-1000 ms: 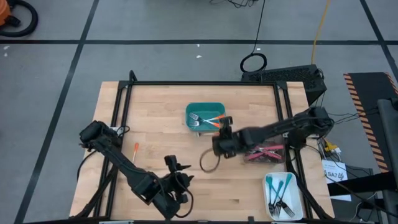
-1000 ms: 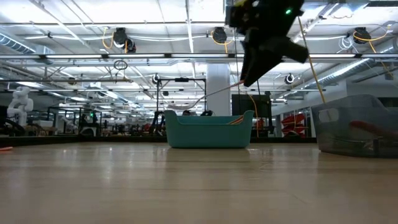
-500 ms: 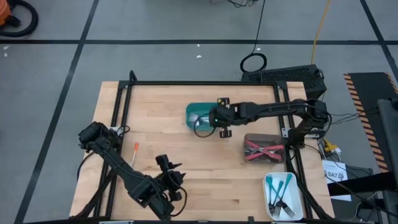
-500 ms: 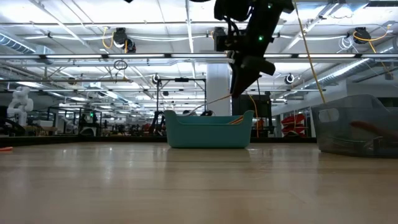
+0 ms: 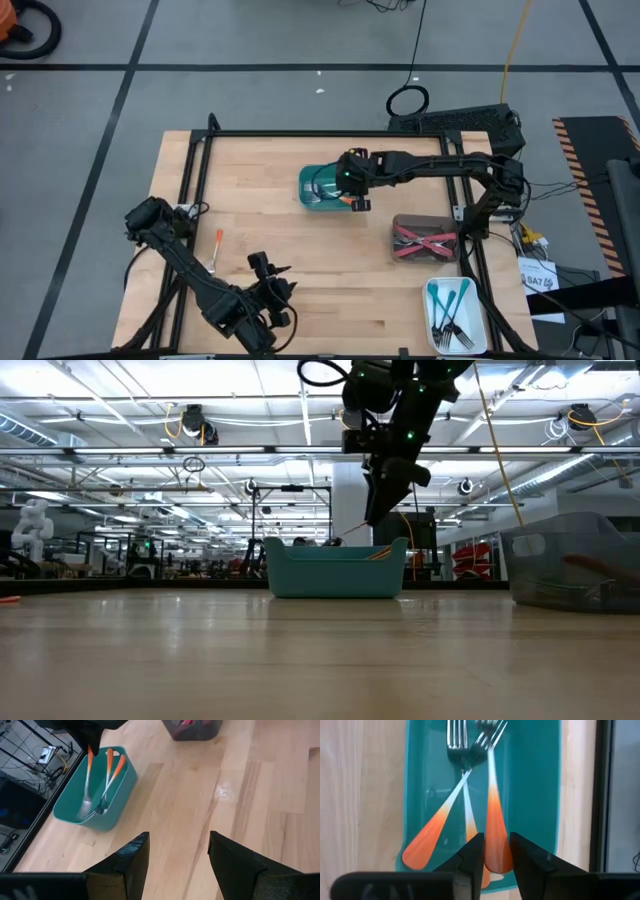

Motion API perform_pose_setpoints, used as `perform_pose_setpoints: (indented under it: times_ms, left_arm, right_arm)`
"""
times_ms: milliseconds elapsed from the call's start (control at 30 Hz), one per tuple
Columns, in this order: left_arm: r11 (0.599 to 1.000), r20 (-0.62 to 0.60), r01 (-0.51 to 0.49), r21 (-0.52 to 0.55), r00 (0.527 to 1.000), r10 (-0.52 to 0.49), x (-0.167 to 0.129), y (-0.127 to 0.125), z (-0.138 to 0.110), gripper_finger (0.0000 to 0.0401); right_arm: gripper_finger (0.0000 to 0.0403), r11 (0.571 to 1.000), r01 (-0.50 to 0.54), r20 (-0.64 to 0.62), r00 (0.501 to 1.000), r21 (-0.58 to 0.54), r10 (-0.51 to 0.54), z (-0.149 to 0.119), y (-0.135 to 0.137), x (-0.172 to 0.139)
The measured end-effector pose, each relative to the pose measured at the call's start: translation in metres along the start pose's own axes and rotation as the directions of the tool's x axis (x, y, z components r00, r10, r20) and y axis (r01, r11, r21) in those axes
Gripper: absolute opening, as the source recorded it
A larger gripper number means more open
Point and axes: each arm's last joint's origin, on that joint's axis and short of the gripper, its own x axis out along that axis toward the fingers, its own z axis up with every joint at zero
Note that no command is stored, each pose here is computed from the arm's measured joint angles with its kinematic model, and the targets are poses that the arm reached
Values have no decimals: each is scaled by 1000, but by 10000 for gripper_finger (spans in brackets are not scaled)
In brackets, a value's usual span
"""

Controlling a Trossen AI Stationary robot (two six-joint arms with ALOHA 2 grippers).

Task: Sort silverware by color (type)
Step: Put the orange fork into the blue bin

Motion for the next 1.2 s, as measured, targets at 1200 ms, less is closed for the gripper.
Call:
perform_pose_setpoints:
  times_ms: [1200]
  left_arm:
    - [958,-436,-269,-96,877,202,6,33,-46,183]
  right_arm:
    - [139,983,-183,371,912,-8,172,-56,186,-117]
